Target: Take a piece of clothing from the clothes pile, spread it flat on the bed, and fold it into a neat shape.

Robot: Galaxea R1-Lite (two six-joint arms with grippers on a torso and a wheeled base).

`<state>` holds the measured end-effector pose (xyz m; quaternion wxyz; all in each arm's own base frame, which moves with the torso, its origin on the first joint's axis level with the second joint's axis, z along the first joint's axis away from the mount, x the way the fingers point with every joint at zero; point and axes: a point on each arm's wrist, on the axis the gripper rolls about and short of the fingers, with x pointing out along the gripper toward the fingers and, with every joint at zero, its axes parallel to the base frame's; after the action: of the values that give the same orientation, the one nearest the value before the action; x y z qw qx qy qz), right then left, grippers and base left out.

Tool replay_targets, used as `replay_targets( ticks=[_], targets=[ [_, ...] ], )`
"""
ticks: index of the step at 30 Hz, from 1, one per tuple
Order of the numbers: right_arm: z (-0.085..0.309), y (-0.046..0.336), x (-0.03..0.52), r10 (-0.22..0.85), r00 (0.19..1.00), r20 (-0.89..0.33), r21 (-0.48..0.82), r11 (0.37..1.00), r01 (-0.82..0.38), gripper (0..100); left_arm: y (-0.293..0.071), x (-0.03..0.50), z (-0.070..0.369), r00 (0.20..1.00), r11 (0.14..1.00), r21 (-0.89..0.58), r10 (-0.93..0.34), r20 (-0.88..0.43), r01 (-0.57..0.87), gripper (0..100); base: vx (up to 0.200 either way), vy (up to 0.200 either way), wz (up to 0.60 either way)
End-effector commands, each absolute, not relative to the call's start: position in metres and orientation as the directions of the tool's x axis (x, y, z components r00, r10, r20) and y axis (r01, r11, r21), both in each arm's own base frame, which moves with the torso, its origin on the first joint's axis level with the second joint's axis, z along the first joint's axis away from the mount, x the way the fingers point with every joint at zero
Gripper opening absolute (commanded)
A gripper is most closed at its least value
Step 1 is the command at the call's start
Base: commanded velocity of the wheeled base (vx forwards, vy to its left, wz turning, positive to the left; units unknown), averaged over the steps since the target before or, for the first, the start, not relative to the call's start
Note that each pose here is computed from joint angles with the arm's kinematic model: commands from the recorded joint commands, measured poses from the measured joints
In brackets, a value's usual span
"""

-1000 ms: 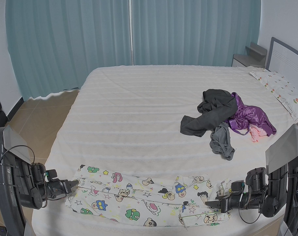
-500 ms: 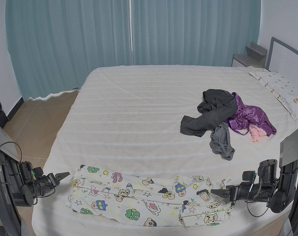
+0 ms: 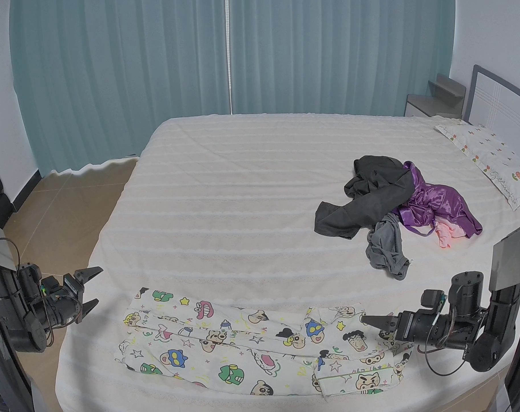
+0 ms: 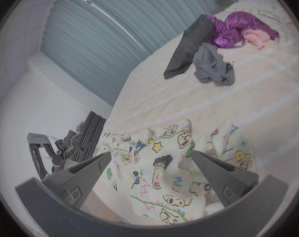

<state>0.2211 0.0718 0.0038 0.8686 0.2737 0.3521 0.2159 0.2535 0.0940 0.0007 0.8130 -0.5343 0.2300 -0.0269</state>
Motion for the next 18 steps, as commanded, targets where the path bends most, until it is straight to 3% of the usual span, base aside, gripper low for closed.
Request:
replay_targets(
  ticks=[1, 9, 16, 17, 18],
  targets=[
    [-0.018, 0.077, 0.230, 0.534, 0.650, -0.540, 0.618, 0.776, -0.124, 100, 0.094, 0.260, 0.008, 0.908, 0.444, -0.882, -0.286, -0.307, -0.159, 100, 0.000, 0.000, 0.00],
    [-0.031, 0.075, 0.234, 0.503, 0.648, -0.572, 0.606, 0.792, -0.079, 100, 0.092, 0.261, 0.003, 0.900, 0.444, -0.880, -0.293, -0.322, -0.170, 100, 0.000, 0.000, 0.00],
    [-0.038, 0.080, 0.256, 0.493, 0.687, -0.534, 0.657, 0.754, -0.031, 100, 0.087, 0.259, -0.010, 0.882, 0.546, -0.821, -0.291, -0.370, -0.165, 100, 0.000, 0.000, 0.00],
    [-0.038, 0.080, 0.257, 0.493, 0.688, -0.533, 0.659, 0.751, -0.028, 0, 0.086, 0.260, -0.011, 0.883, 0.550, -0.817, -0.283, -0.375, -0.171, 100, 0.000, 0.000, 0.00],
    [-0.038, 0.080, 0.258, 0.491, 0.692, -0.529, 0.661, 0.750, -0.027, 0, 0.085, 0.260, -0.011, 0.884, 0.552, -0.815, -0.277, -0.377, -0.175, 100, 0.000, 0.000, 0.00]
  ],
)
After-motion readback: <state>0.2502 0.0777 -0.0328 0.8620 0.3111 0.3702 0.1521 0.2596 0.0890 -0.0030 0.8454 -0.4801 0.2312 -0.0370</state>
